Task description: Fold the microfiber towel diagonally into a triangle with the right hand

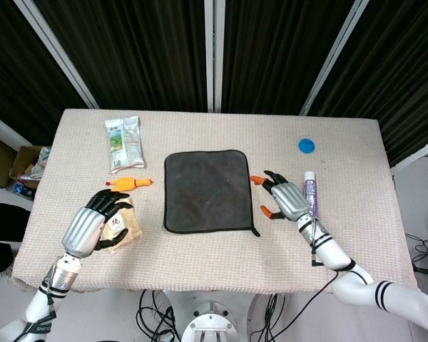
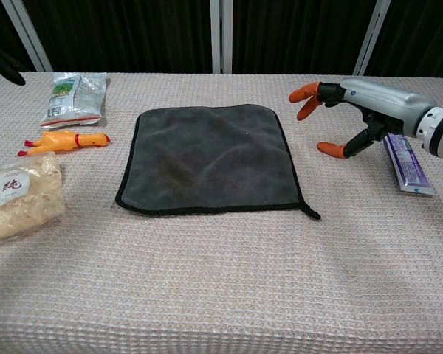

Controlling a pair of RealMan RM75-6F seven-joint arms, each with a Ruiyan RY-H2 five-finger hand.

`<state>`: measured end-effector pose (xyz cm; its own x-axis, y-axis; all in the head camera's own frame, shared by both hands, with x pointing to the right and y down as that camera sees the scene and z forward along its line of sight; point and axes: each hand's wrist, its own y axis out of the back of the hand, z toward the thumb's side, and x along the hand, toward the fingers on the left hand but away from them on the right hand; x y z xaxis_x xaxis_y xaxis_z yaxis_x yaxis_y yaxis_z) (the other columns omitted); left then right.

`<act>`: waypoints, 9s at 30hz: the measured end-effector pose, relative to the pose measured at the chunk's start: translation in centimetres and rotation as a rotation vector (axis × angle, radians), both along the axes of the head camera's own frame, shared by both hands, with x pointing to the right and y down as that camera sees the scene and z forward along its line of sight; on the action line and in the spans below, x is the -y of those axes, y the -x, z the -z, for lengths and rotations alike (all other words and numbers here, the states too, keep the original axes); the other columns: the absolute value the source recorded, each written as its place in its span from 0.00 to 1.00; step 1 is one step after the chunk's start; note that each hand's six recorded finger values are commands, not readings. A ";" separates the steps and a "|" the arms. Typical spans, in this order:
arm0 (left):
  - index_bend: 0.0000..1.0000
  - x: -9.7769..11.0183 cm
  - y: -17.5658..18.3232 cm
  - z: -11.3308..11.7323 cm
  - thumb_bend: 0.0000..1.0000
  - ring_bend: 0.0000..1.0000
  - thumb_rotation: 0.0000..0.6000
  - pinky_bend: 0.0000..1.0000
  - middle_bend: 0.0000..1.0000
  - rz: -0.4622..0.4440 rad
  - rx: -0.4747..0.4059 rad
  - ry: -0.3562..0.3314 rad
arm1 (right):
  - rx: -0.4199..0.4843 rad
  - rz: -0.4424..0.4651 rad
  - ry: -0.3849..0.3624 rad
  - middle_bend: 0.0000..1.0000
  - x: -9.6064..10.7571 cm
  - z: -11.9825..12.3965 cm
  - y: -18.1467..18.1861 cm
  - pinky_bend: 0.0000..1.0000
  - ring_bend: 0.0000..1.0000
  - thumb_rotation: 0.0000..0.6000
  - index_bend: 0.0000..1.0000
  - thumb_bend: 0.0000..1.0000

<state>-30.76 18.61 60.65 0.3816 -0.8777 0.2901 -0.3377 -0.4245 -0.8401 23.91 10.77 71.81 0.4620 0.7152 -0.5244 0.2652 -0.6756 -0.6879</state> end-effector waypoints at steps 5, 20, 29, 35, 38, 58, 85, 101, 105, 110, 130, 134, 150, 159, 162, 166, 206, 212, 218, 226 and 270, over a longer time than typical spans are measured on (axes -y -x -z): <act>0.32 0.0 0.1 0.0 0.28 0.18 1.00 0.16 0.21 0.003 0.005 0.002 | 0.001 -0.006 0.005 0.21 0.0 -0.1 -0.2 0.13 0.04 1.00 0.15 0.32; 0.31 -1.7 4.9 0.1 0.28 0.18 1.00 0.16 0.21 0.125 0.100 0.048 | -0.014 0.183 -0.074 0.19 -4.6 2.3 -0.1 0.12 0.04 1.00 0.25 0.10; 0.31 -3.3 7.2 -0.4 0.28 0.18 1.00 0.16 0.21 0.195 0.121 0.091 | -0.170 0.310 -0.201 0.14 -6.9 -0.7 0.5 0.04 0.00 1.00 0.35 0.12; 0.31 -3.5 7.6 -0.5 0.28 0.18 1.00 0.16 0.21 0.208 0.119 0.092 | -0.178 0.320 -0.238 0.15 -7.1 -2.7 2.1 0.03 0.00 1.00 0.37 0.16; 0.31 -3.5 7.8 -0.5 0.28 0.18 1.00 0.16 0.21 0.213 0.120 0.092 | -0.163 0.323 -0.242 0.16 -6.8 -3.2 3.0 0.03 0.00 1.00 0.38 0.19; 0.31 -3.8 8.8 -0.3 0.28 0.18 1.00 0.16 0.21 0.231 0.119 0.088 | -0.128 0.315 -0.305 0.26 -5.7 -2.7 4.0 0.03 0.02 1.00 0.74 0.49; 0.31 -4.8 11.0 -0.1 0.28 0.18 1.00 0.16 0.21 0.277 0.161 0.102 | -0.236 0.352 -0.257 0.27 -6.3 5.3 -0.9 0.03 0.02 1.00 0.76 0.50; 0.31 -5.0 12.2 0.0 0.28 0.18 1.00 0.16 0.21 0.298 0.184 0.110 | -0.284 0.448 -0.319 0.26 1.5 -1.9 12.5 0.03 0.02 1.00 0.75 0.50; 0.31 -4.9 12.4 0.1 0.28 0.18 1.00 0.16 0.21 0.297 0.189 0.107 | -0.302 0.469 -0.344 0.26 2.5 -2.8 14.8 0.03 0.02 1.00 0.75 0.50; 0.31 -4.9 12.5 0.3 0.28 0.18 1.00 0.16 0.21 0.300 0.191 0.104 | -0.320 0.492 -0.375 0.26 3.5 -3.4 17.2 0.03 0.02 1.00 0.75 0.50; 0.30 -5.5 13.1 0.3 0.28 0.18 1.00 0.16 0.21 0.319 0.197 0.111 | -0.427 0.554 -0.409 0.21 4.9 -6.4 21.3 0.00 0.00 1.00 0.34 0.33; 0.30 -5.6 13.3 0.4 0.28 0.18 1.00 0.16 0.21 0.323 0.200 0.110 | -0.420 0.525 -0.398 0.13 4.9 -6.6 21.5 0.00 0.00 1.00 0.01 0.08; 0.30 -5.9 13.4 1.1 0.28 0.18 1.00 0.16 0.21 0.327 0.203 0.084 | -0.295 0.291 -0.369 0.14 7.3 -1.7 10.3 0.00 0.00 1.00 0.13 0.19; 0.31 -5.7 13.0 1.4 0.28 0.18 1.00 0.16 0.21 0.332 0.198 0.080 | -0.425 0.234 -0.173 0.14 5.6 -2.5 -1.8 0.00 0.00 1.00 0.22 0.23; 0.31 -5.7 12.9 1.5 0.28 0.18 1.00 0.16 0.21 0.332 0.195 0.081 | -0.448 0.244 -0.154 0.15 5.6 -3.4 -2.1 0.00 0.00 1.00 0.25 0.25; 0.31 -5.7 13.0 1.5 0.28 0.18 1.00 0.16 0.21 0.333 0.201 0.086 | -0.472 0.251 -0.151 0.16 6.1 -4.5 -2.1 0.00 0.00 1.00 0.29 0.27; 0.31 -5.8 13.1 1.8 0.28 0.18 1.00 0.16 0.21 0.333 0.195 0.082 | -0.514 0.298 -0.448 0.27 10.3 -5.3 1.9 0.00 0.00 1.00 0.66 0.38; 0.31 -5.8 13.1 1.8 0.28 0.18 1.00 0.16 0.21 0.331 0.196 0.081 | -0.363 0.422 -0.611 0.27 7.7 -2.1 5.3 0.00 0.00 1.00 0.66 0.38; 0.31 -5.9 13.1 2.0 0.28 0.18 1.00 0.16 0.21 0.332 0.196 0.077 | -0.211 0.564 -0.655 0.27 3.2 -0.3 9.4 0.00 0.00 1.00 0.66 0.38; 0.31 -6.3 13.4 2.0 0.28 0.18 1.00 0.16 0.21 0.340 0.195 0.080 | -0.104 0.722 -0.678 0.27 -2.6 1.4 14.4 0.00 0.00 1.00 0.66 0.38; 0.31 -6.0 13.2 2.1 0.28 0.18 1.00 0.16 0.21 0.324 0.193 0.074 | -0.138 0.706 -0.671 0.00 -7.1 4.8 14.4 0.00 0.00 1.00 0.00 0.00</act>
